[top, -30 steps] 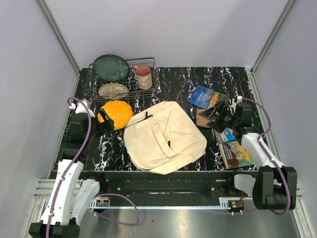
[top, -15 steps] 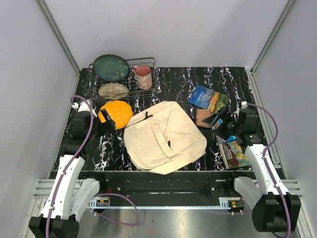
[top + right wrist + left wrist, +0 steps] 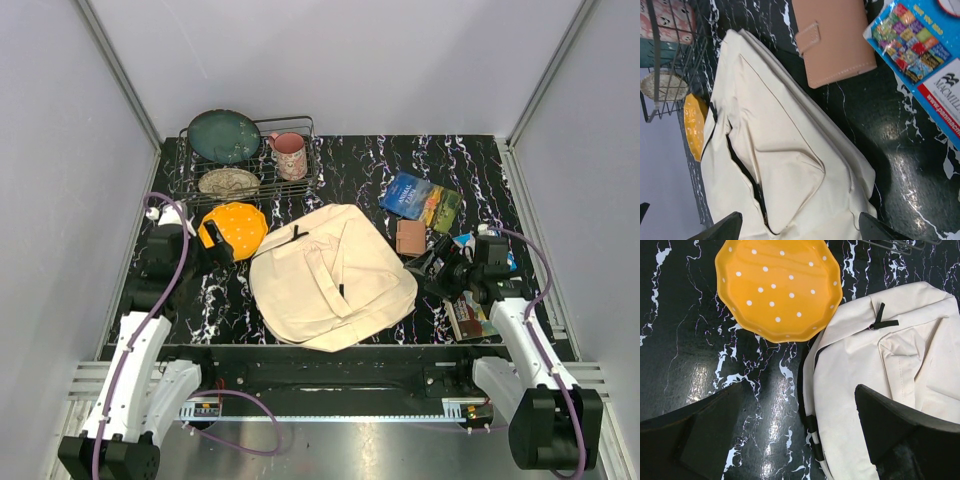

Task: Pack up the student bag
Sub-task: Adjust the student bag at the center of the board.

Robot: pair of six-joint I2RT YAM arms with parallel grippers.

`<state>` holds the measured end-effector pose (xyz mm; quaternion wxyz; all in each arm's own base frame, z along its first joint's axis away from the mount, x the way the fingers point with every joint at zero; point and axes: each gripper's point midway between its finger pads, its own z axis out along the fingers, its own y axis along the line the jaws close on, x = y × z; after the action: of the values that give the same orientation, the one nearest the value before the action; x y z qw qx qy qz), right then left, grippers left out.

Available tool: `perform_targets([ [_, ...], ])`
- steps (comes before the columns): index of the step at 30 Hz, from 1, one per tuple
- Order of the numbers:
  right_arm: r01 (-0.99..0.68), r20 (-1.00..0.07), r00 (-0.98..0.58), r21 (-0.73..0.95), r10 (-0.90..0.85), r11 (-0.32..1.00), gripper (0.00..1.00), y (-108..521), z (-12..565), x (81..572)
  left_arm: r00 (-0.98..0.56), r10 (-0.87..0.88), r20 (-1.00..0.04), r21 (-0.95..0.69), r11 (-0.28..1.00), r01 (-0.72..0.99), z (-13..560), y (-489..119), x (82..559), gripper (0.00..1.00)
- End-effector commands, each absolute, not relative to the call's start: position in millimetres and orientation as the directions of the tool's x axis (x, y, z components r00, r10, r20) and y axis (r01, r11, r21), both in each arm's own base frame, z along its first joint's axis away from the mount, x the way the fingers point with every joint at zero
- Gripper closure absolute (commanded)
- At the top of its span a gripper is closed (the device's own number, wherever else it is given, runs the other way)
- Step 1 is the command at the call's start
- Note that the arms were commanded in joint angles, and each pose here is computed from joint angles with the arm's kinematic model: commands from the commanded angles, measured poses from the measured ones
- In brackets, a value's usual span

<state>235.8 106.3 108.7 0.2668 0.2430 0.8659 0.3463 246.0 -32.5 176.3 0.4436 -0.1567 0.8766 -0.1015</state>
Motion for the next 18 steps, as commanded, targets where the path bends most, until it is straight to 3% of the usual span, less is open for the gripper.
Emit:
perform_targets([
  [1,0.178,-0.297,-0.773,0.747,0.561,0.641,0.0,114.7,107.1,228.7,-0.49,-0.366,-0.791,-0.321,0.93,-0.178,200.6,-27.1,248.1,0.01],
  [10,0.19,-0.259,-0.806,0.738,0.532,0.648,0.02,122.5,97.0,233.7,-0.506,-0.367,-0.78,-0.316,0.93,-0.187,194.5,-27.1,248.9,0.01],
  [18,0.306,-0.212,-0.789,0.679,0.577,0.668,0.07,117.4,64.3,244.9,-0.51,-0.369,-0.777,-0.319,0.929,-0.186,194.3,-28.0,250.8,0.01],
])
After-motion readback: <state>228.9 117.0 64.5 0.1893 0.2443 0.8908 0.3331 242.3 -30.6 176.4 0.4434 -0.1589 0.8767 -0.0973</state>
